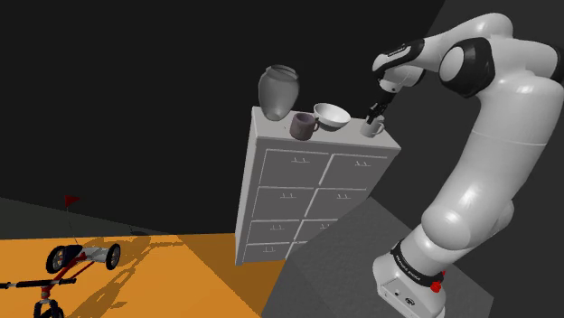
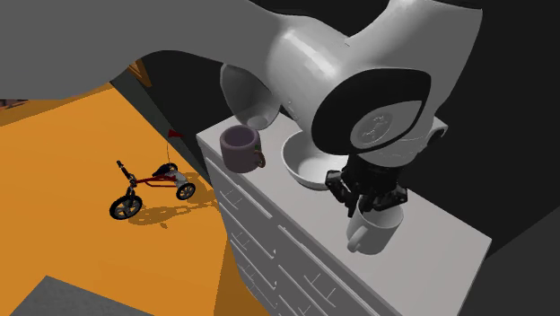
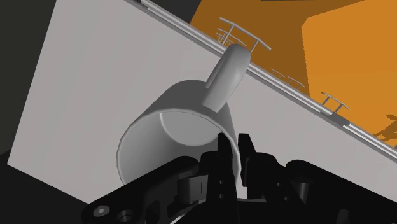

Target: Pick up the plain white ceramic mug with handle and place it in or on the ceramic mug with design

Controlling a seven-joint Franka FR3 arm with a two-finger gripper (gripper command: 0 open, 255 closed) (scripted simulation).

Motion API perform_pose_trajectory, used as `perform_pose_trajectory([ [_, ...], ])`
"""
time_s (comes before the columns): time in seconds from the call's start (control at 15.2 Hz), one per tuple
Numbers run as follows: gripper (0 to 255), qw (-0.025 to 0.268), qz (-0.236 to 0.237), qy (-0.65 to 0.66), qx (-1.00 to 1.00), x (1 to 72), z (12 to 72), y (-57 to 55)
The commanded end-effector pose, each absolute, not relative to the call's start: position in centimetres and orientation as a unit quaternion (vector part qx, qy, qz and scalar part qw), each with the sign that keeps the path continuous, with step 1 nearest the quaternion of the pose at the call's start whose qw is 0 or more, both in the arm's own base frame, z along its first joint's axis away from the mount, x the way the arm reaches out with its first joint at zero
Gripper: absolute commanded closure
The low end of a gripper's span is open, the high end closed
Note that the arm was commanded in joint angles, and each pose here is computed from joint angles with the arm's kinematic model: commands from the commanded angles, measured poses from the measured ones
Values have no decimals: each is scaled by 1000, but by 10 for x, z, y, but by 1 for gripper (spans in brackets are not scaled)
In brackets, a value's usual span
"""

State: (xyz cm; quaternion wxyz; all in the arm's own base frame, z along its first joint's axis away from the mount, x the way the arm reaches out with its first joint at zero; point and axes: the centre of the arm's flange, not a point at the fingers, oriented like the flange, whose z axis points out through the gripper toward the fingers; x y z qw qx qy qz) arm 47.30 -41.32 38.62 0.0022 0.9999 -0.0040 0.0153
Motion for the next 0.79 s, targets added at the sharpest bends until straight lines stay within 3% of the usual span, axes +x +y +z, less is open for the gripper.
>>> perform_pose_trajectory([
  [0.0, 255, 2, 15, -4, 1000, 473, 398, -413],
  [0.73, 255, 2, 15, -4, 1000, 473, 456, -413],
])
